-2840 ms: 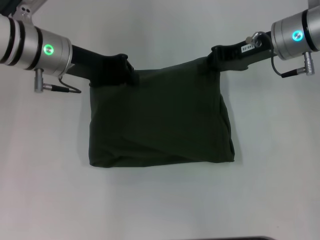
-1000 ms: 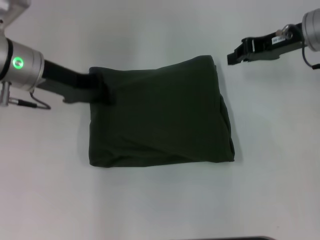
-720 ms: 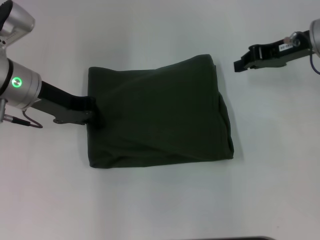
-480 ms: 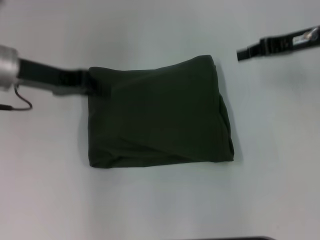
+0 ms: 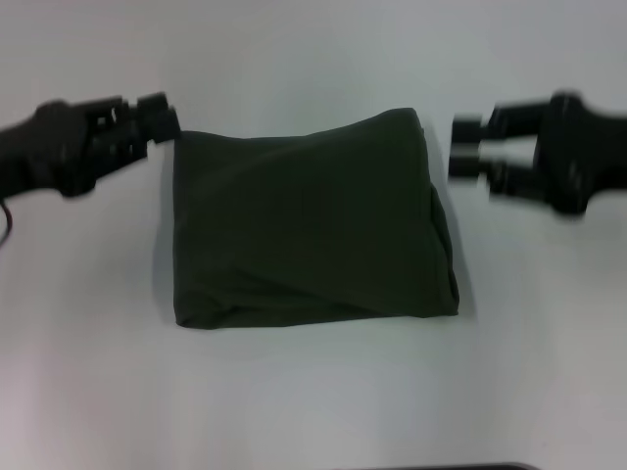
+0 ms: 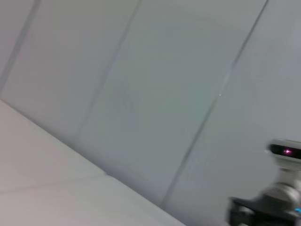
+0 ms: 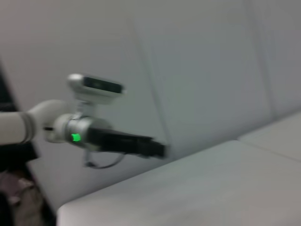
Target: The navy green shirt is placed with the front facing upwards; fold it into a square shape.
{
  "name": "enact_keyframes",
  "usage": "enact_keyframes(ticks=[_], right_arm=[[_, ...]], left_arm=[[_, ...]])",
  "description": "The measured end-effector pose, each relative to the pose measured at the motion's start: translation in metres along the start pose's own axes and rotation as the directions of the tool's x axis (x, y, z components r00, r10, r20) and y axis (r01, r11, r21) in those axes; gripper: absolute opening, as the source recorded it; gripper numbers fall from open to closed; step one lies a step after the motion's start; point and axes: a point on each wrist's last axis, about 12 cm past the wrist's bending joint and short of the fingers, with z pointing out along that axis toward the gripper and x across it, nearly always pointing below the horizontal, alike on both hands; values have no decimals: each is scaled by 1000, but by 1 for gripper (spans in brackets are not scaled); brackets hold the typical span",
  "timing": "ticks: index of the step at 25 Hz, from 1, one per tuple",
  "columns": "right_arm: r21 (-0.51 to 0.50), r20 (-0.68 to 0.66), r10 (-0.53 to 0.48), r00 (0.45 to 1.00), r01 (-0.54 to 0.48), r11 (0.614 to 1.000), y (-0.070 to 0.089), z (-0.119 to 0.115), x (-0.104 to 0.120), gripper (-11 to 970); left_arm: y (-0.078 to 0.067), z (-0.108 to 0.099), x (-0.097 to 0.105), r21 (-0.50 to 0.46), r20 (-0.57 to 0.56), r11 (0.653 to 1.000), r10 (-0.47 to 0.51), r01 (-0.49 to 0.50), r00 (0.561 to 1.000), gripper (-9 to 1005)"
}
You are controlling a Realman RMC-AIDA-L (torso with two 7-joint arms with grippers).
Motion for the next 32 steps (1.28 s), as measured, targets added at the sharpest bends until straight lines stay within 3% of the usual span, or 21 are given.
enact_keyframes(ticks=[1, 5, 9, 13, 17, 23, 31, 32], right_arm=[[-27, 8, -26, 1000, 26, 999, 5, 2, 8, 231], [-64, 37, -87, 996, 89, 994, 20, 2, 42, 393], [-48, 63, -159, 985, 162, 986, 39, 1, 75, 578], [-26, 84, -123, 989, 126, 992, 50, -1, 94, 752], [-6, 80, -111, 991, 112, 994, 52, 0, 102, 905], [-28, 80, -114, 990, 117, 993, 51, 7, 101, 910], [-88, 58, -105, 993, 110, 990, 53, 16, 103, 915], [-91, 59, -102, 993, 108, 990, 53, 17, 103, 915]], left_arm=[[-2, -1, 11, -6, 12, 1000, 16, -16, 1000, 257], [-11, -8, 40, 46, 8, 998, 35, -35, 999, 337], [-18, -16, 55, 66, -3, 997, 39, -38, 999, 418], [-22, -18, 70, 65, -47, 998, 6, -3, 999, 520], [-30, -18, 85, 57, -39, 997, 52, -50, 998, 690], [-34, -23, 98, 34, -40, 995, 95, -94, 995, 818], [-30, -29, 97, 89, -82, 993, 84, -76, 993, 813], [-31, -26, 98, 132, -96, 986, 115, -101, 989, 812]])
